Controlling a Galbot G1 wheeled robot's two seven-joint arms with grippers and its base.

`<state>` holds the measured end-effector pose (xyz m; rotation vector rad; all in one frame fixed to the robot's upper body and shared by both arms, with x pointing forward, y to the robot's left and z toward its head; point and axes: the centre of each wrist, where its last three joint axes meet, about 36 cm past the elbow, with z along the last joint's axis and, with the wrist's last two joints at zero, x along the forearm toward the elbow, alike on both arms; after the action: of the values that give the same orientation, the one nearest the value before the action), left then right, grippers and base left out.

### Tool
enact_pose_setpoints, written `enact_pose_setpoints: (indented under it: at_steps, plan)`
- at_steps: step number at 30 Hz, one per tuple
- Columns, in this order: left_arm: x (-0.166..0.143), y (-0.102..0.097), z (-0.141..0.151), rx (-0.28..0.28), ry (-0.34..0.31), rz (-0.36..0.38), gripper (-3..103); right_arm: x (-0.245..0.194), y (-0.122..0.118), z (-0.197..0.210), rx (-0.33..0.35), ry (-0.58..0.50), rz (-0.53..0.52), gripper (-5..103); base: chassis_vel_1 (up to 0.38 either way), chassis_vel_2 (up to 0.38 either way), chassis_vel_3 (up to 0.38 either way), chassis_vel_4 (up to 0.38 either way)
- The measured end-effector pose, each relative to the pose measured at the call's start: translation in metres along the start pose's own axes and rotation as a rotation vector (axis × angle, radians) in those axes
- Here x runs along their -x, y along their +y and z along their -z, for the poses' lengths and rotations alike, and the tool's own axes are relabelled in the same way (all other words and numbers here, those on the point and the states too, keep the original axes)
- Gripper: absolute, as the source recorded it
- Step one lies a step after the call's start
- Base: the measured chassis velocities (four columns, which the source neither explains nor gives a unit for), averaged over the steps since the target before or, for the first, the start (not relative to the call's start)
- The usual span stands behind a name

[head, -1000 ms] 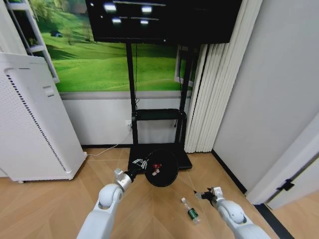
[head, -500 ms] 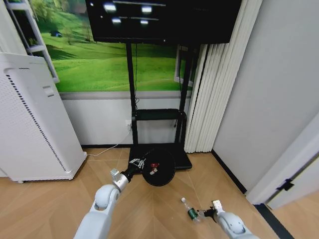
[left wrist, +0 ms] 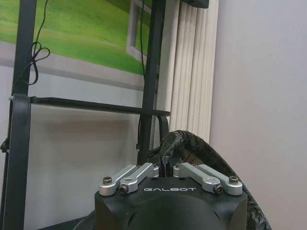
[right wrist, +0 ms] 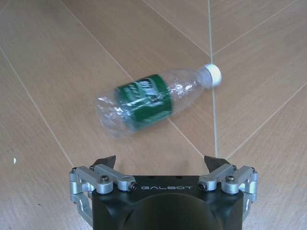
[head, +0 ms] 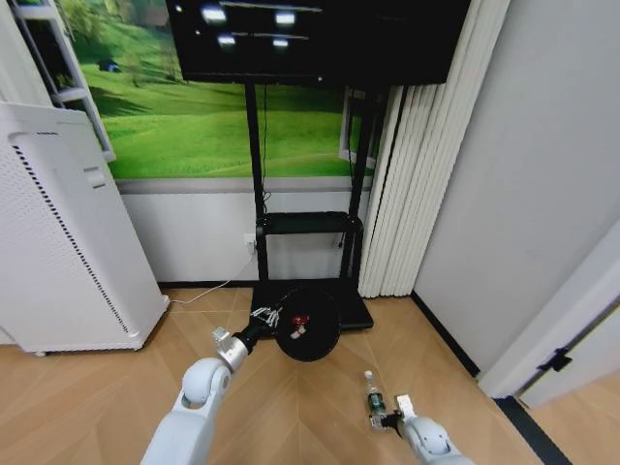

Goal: Pick up the trash bin and place the garbage on the floor into it.

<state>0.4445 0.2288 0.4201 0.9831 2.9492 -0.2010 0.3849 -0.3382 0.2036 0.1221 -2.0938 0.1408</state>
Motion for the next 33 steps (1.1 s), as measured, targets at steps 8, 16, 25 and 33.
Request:
enact_pose_setpoints:
  at_steps: [8,16,25,33]
  plan:
    - [0.003,-0.003,-0.001,-0.005,-0.001,-0.01,7,-0.007,0.0,0.013,0.017,-0.041,-0.015,100,0.0,0.0,0.0,0.0]
    - [0.007,-0.006,0.0,-0.004,-0.001,-0.018,7,-0.015,-0.007,0.043,-0.063,-0.177,0.013,100,0.0,0.0,0.0,0.0]
    - [0.009,-0.012,0.0,-0.004,0.001,-0.024,7,0.018,0.014,0.067,-0.111,-0.21,0.104,100,0.0,0.0,0.0,0.0]
    - [0.004,-0.015,-0.001,-0.002,0.006,-0.014,7,0.047,0.021,0.077,-0.121,-0.201,0.099,100,0.0,0.0,0.0,0.0]
